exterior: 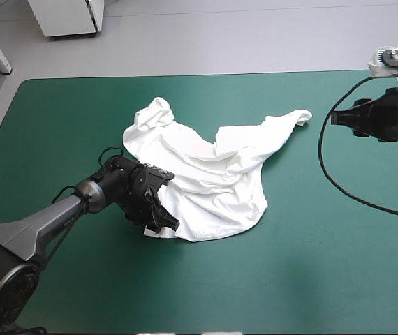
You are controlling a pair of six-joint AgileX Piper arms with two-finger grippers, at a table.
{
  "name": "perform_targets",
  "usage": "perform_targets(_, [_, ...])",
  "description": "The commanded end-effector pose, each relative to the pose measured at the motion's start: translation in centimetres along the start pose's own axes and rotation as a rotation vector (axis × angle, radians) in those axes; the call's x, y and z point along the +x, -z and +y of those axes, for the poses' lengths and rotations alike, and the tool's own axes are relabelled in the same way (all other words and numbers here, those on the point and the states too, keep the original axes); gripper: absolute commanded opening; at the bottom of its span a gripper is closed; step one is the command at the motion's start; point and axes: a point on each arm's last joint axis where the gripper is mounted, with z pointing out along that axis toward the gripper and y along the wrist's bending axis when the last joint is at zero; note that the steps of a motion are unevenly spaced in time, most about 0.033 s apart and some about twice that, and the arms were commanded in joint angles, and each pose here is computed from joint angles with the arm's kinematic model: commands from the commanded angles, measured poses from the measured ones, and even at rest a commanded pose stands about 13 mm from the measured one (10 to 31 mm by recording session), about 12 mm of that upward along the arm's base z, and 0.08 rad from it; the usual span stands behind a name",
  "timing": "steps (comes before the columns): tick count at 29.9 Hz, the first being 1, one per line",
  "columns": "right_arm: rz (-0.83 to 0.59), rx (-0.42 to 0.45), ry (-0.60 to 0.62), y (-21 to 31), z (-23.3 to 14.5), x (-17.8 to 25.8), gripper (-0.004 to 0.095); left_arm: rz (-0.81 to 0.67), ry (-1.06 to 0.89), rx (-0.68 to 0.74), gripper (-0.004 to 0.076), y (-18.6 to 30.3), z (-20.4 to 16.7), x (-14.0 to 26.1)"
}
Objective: Fold the cloth
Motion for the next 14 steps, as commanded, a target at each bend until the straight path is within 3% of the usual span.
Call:
perform_targets(1, [-0.043,0.002,0.011,1.5,0.2,-0.1,0.0414,-0.047,0.037,-0.034,0.0299,1.3,0.2,-0.2])
perform_targets(8, [-0.043,0.011,0.014,1.5,0.1,-0.1,0.0414,0.031,0.059,-0.061,0.0274,-0.6,0.5,0.7])
perform_targets(14, [-0.043,0.019,0.016,1.5,0.1,-0.1,0.0414,0.119,0.094,-0.017,-0.0026,-3.3,0.2,2.3])
